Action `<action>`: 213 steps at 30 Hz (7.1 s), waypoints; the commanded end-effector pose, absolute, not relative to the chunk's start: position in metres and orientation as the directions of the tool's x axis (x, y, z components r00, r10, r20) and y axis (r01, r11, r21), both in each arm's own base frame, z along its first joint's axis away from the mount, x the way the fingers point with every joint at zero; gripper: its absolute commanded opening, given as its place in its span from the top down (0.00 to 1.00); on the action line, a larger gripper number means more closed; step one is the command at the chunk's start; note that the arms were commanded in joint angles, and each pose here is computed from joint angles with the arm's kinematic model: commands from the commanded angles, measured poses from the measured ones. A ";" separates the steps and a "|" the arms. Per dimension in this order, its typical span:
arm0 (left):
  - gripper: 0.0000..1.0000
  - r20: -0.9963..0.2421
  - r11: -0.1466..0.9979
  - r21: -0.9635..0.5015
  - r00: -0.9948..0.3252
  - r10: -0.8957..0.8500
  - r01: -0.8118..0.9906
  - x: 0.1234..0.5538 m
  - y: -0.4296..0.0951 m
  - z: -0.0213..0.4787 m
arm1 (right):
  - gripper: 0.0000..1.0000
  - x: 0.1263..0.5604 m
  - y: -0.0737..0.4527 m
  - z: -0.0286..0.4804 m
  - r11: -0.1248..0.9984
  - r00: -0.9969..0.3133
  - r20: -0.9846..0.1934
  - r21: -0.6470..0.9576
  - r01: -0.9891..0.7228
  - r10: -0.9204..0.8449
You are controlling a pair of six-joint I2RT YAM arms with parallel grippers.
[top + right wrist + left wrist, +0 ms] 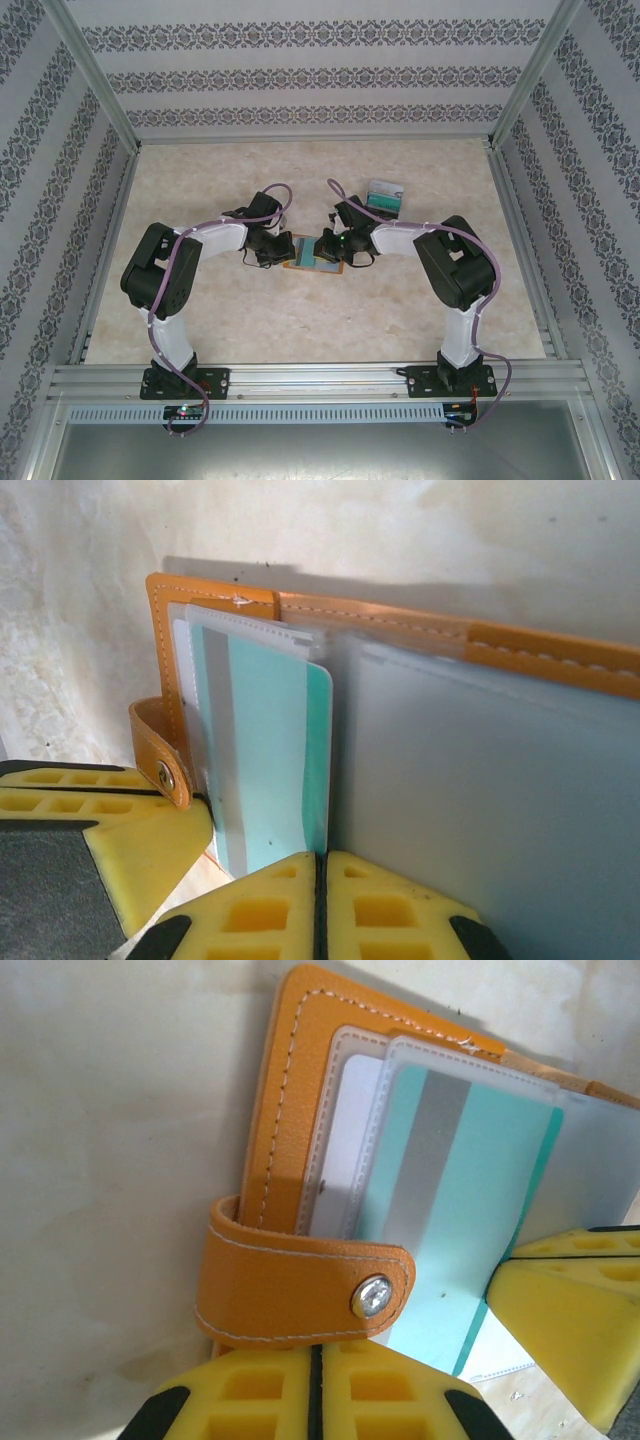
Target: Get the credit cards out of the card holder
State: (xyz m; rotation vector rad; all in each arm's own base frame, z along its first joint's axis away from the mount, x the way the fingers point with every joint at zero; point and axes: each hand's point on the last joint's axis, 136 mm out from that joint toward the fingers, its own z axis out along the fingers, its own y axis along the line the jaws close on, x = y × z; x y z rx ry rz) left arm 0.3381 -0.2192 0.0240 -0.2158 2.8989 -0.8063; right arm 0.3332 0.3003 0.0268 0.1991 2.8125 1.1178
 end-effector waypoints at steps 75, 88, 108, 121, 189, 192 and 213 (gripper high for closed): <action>1.00 -0.041 0.858 -0.501 -0.987 -0.158 -0.117 0.339 -0.214 0.019 | 1.00 0.324 0.228 0.079 0.737 -0.971 -0.166 0.676 0.014 0.171; 0.84 -0.300 0.807 -0.588 -0.940 -0.159 0.051 0.356 -0.218 0.124 | 1.00 0.338 0.183 0.175 0.881 -0.842 -0.482 0.254 -0.399 -0.242; 0.00 -0.502 0.845 -0.512 -0.852 -0.151 0.151 0.331 -0.187 0.188 | 1.00 0.415 0.119 0.173 0.450 -0.408 -0.203 -0.523 -0.724 -0.890; 0.00 -0.503 0.866 -0.482 -0.851 -0.148 0.134 0.332 -0.181 0.187 | 1.00 0.446 0.111 0.140 0.396 -0.387 -0.133 -0.523 -0.754 -0.912; 0.00 -0.441 0.853 -0.518 -0.874 -0.205 0.061 0.336 -0.173 0.168 | 1.00 0.494 0.076 0.165 0.777 -0.664 -0.450 -0.529 -0.341 -0.598; 0.03 -0.426 0.847 -0.529 -0.881 -0.204 0.060 0.335 -0.176 0.162 | 1.00 0.482 0.090 0.182 0.888 -0.671 -0.589 -0.376 -0.265 -0.450; 0.48 -0.210 0.793 -0.608 -0.969 -0.131 0.025 0.340 -0.229 0.087 | 1.00 0.329 0.215 0.079 0.933 -0.917 -0.355 0.356 0.047 0.182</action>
